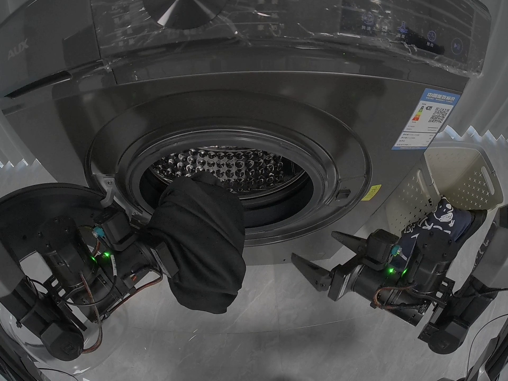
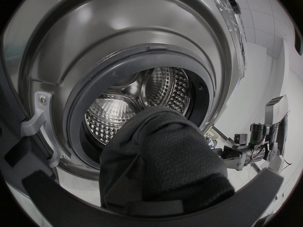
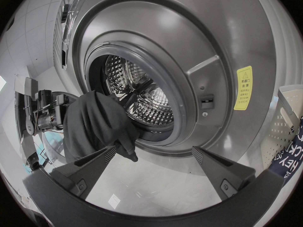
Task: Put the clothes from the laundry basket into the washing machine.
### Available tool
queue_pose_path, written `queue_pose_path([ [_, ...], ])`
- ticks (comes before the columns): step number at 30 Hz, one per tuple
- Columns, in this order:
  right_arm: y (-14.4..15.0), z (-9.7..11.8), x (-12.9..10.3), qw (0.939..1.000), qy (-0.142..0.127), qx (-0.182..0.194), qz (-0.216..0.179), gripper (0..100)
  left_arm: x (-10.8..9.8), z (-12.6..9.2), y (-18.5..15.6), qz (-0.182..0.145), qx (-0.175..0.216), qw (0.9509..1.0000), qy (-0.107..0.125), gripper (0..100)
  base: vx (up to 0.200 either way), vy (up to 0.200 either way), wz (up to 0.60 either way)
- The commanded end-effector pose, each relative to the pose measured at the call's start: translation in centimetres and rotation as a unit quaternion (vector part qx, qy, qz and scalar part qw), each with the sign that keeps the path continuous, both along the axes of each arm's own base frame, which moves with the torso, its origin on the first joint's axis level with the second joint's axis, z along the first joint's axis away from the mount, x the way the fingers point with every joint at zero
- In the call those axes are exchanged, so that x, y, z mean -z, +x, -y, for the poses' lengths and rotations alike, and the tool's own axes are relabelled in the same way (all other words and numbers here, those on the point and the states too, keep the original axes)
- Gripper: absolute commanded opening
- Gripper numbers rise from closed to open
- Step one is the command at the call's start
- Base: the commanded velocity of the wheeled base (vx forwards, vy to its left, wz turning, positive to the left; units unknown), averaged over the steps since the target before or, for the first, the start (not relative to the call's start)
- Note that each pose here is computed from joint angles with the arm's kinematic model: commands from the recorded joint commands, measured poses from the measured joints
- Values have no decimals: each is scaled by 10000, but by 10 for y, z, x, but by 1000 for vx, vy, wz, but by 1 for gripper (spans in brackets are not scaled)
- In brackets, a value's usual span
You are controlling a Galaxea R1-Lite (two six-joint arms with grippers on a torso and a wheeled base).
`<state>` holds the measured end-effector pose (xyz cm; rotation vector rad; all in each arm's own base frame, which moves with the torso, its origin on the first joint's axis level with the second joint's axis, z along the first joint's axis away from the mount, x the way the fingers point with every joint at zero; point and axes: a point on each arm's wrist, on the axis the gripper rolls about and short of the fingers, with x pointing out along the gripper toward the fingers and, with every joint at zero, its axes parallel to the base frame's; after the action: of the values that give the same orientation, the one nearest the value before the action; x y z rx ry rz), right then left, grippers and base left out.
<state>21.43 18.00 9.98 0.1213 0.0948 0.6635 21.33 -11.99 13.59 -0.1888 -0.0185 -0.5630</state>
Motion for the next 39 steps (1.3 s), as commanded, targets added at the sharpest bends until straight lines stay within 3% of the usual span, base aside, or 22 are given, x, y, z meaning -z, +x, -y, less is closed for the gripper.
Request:
queue_pose_path([
  [1,-11,-4,-3,9998,19,-194,13,100,-3,7,0,151,73,9998,66,0,0,0,0],
  [6,-12,-5,-2,9998,9,-209,2,100,-2,23,21,433,-118,9983,382,0,0,0,0],
  [10,-13,-7,-1,9997,6,-254,-36,100,8,29,36,436,-101,9974,559,0,0,0,0],
  [13,-15,-9,0,9996,13,-284,-62,100,11,35,44,434,77,9977,521,0,0,0,0],
  [17,-15,-9,0,9996,18,-276,-66,100,14,42,68,518,-129,9975,463,0,0,0,0],
  [18,-15,-9,0,9996,29,-275,-65,100,14,42,81,593,-341,9969,390,0,0,0,0],
  [24,-15,-10,-1,9996,34,-275,-59,100,21,54,104,658,-406,9965,327,0,0,0,0],
  [28,-15,-9,0,9996,29,-268,-65,100,23,64,128,755,-463,9960,134,0,0,0,0],
  [36,-15,-10,-1,9996,39,-268,-53,100,26,74,147,596,-461,9969,210,0,0,0,0],
  [39,-15,-10,-1,9996,33,-276,-49,100,26,81,172,611,-622,9960,191,0,0,0,0],
])
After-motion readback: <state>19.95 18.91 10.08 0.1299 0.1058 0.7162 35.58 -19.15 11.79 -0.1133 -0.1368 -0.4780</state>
